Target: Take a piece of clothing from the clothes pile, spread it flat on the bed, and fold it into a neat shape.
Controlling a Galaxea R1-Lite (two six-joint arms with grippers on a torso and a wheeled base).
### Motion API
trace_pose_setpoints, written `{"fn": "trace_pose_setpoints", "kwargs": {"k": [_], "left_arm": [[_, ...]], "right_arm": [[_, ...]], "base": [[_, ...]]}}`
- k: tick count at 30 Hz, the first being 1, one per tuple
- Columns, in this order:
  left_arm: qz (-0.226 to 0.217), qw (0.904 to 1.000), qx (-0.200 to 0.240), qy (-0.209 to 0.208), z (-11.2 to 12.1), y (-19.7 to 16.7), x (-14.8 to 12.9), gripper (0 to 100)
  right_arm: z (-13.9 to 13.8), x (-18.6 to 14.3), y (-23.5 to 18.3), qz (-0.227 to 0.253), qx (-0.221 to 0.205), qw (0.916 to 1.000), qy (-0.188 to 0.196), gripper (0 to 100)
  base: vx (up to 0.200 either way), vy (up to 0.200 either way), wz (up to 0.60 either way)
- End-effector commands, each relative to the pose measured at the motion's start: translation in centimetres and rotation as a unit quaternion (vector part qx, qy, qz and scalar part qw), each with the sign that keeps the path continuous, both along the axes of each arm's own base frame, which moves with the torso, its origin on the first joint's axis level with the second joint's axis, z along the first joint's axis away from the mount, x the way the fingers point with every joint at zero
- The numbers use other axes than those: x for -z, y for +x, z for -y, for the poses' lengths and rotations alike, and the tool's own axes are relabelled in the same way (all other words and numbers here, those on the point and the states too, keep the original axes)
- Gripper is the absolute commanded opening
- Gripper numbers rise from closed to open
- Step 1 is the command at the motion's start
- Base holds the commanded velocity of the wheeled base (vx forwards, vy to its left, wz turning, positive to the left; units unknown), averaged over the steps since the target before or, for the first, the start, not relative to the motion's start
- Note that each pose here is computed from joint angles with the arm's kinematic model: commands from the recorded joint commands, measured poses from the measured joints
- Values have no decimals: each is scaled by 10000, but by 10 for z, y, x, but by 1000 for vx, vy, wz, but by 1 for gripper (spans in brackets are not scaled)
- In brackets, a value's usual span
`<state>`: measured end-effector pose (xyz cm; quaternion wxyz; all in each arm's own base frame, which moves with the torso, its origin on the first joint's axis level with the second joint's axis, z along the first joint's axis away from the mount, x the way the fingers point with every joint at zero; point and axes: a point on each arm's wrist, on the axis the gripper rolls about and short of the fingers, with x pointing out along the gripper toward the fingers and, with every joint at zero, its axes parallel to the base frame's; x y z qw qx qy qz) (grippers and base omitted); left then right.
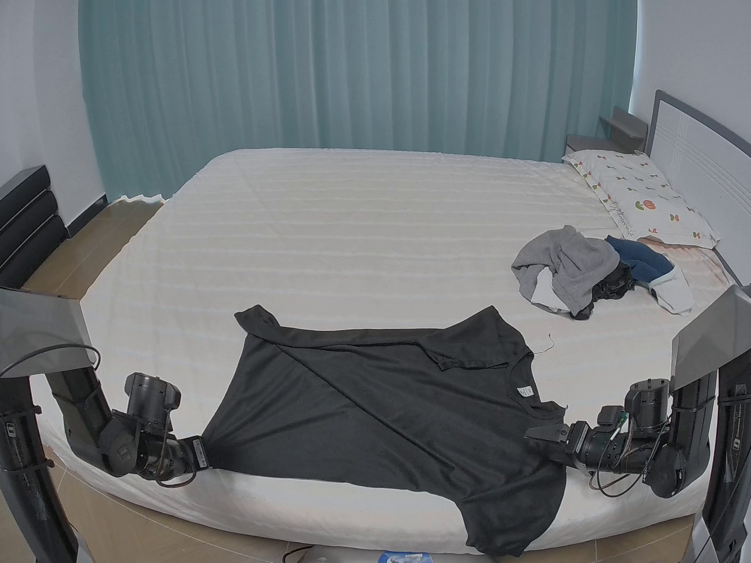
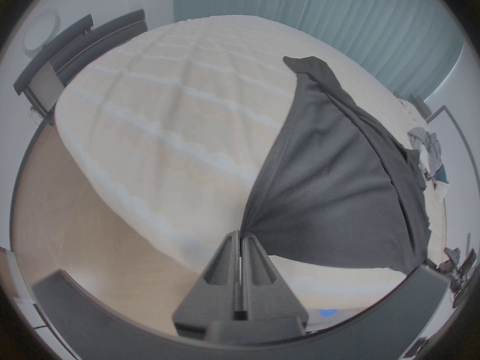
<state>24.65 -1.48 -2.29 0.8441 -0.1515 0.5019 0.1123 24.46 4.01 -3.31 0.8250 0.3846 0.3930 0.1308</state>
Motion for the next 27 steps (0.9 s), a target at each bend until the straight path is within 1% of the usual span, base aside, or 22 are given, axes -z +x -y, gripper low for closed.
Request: {"fn": "trace_pose_setpoints", "kwargs": {"k": [1,2,3,4,5,9,13,17,20,24,27], "left_arm": [[-254,9996,-42,92,-6,-11,-2,0],[-346,9993,-41,114,-6,-13,-1,0],[-346,9993,-41,114,-6,-13,-1,0],[-405,9990,-60,175,-6,-12,-2,0],[-397,9990,-74,188,-7,-12,-2,0],[-407,9989,-84,197,-8,-15,-5,0],[-477,9985,-34,253,-12,-17,-4,0],[-683,9972,54,298,-12,-21,-2,0],[-747,9967,90,317,-12,-22,-2,0],[-977,9943,181,379,-14,-26,-1,0],[-1067,9930,118,483,-16,-27,-1,0]], "right_arm": [[0,-5,6,246,195,9994,-114,100],[0,-7,10,334,300,9989,-167,100],[0,-7,10,334,300,9989,-167,100],[1,-8,16,465,503,9972,-289,100],[1,-8,17,501,580,9965,-336,100],[1,-11,25,692,718,9942,-408,100],[1,-9,29,745,889,9917,-562,100],[4,-9,28,790,890,9902,-736,100],[5,-7,30,819,888,9892,-825,100],[5,7,38,767,1034,9867,-994,100],[3,13,40,704,1033,9868,-1033,100]], "base": [[0,0,0],[0,0,0],[0,0,0],[0,0,0],[0,0,0],[0,0,0],[0,0,0],[0,0,0],[0,0,0],[0,0,0],[0,0,0]]}}
